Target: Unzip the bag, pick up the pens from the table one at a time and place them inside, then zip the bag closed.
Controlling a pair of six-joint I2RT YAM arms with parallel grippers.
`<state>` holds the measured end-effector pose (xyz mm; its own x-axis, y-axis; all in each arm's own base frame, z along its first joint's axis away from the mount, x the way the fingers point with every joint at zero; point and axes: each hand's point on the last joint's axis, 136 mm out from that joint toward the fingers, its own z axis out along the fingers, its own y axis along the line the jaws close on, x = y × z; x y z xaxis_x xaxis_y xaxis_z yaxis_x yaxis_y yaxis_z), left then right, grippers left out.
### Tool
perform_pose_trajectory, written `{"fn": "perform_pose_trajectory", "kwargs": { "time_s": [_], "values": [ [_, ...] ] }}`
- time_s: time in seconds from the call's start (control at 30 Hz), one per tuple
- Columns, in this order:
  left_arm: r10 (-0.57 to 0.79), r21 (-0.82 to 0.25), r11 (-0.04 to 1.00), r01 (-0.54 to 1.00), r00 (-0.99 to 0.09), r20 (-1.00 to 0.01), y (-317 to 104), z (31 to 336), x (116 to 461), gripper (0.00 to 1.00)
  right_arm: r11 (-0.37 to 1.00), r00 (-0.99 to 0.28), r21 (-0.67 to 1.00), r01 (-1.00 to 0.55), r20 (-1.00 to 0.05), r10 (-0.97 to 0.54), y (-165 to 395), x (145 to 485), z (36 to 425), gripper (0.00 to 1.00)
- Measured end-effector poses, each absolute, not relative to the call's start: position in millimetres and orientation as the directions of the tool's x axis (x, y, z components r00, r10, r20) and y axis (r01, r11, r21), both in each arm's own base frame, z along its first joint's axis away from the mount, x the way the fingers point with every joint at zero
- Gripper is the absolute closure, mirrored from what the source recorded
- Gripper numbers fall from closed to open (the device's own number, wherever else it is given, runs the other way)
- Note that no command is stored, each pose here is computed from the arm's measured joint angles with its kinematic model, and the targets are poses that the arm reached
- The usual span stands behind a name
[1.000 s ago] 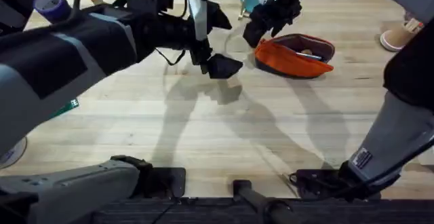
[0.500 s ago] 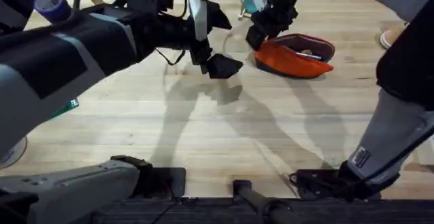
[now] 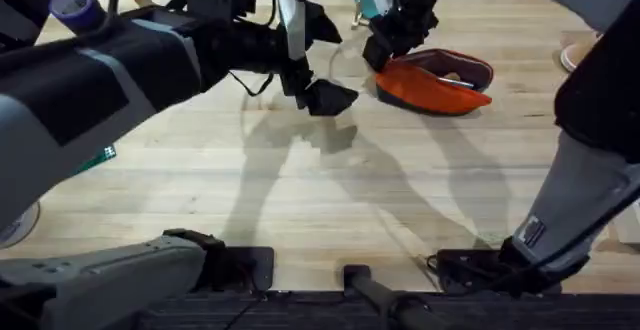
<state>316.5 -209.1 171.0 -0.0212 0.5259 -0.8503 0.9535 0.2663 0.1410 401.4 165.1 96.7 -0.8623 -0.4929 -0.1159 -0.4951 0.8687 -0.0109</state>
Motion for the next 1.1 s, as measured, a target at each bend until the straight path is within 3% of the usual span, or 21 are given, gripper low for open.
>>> {"fn": "perform_pose_trajectory", "kwargs": {
  "time_s": [0.37, 1.1],
  "values": [
    [0.526, 0.141, 0.266, 0.954, -0.021, -0.85, -209.1, 171.0, 316.5, 0.005, 0.876, -0.87, -0.002, -0.482, -0.118, -0.479, 166.3, 401.3, 96.7, 0.779],
    [0.526, 0.141, 0.266, 0.954, -0.021, -0.85, -209.1, 171.0, 316.5, 0.005, 0.891, -0.885, 0.017, -0.454, -0.12, -0.449, 168.6, 400.5, 97.0, 0.765]
  ]
}}
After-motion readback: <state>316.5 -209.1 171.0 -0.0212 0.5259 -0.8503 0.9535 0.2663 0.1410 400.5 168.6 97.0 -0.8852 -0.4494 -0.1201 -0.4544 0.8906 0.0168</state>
